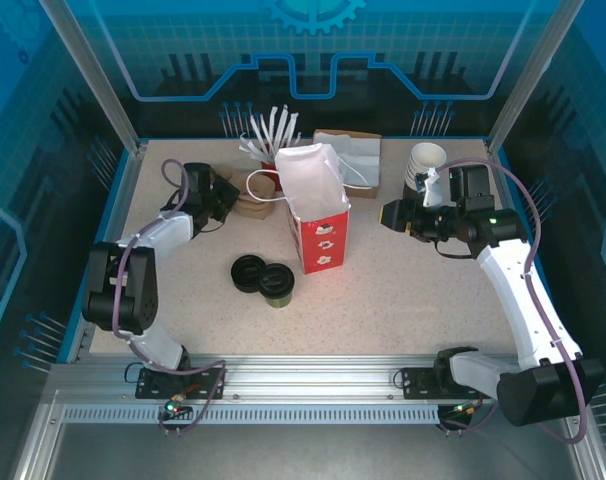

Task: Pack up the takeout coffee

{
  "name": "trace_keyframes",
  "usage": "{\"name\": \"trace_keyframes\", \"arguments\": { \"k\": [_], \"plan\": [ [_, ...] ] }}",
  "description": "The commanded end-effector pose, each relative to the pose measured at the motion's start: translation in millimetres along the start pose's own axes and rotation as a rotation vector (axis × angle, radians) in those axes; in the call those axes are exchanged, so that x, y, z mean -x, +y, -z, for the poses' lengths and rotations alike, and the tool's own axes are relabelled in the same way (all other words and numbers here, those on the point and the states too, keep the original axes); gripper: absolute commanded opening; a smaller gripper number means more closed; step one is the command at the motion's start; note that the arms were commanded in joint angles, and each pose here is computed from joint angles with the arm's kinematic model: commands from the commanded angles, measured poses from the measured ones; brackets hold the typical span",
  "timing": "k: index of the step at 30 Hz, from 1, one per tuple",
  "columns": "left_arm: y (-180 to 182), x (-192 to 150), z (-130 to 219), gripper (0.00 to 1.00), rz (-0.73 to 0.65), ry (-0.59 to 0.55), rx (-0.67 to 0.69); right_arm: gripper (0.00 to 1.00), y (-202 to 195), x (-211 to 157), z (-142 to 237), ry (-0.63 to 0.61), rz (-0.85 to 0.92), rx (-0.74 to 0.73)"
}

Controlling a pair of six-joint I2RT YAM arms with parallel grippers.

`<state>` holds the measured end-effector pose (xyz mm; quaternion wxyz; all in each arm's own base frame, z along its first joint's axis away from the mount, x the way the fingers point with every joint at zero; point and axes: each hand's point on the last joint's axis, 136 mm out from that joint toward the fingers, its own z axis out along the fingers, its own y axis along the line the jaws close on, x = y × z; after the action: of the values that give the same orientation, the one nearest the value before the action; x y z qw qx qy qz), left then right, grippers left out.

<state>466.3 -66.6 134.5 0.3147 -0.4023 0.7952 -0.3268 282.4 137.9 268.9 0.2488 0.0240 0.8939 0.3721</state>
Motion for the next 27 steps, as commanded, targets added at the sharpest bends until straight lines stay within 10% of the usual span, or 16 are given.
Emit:
{"name": "trace_keyframes", "arguments": {
  "k": [1, 14, 27],
  "plan": [
    [-15, 3, 18, 0.04, -0.028, 0.013, -0.053, 0.6, 3, -6, 1, 0.014, 0.002, 0.02],
    [-53, 14, 91, 0.04, -0.168, -0.037, -0.067, 0.6, 15, 0, 12, -0.007, 0.025, 0.037],
    [-133, 14, 246, 0.04, -0.491, -0.17, -0.193, 0.6, 60, 13, 48, -0.104, 0.138, 0.137]
  ]
}}
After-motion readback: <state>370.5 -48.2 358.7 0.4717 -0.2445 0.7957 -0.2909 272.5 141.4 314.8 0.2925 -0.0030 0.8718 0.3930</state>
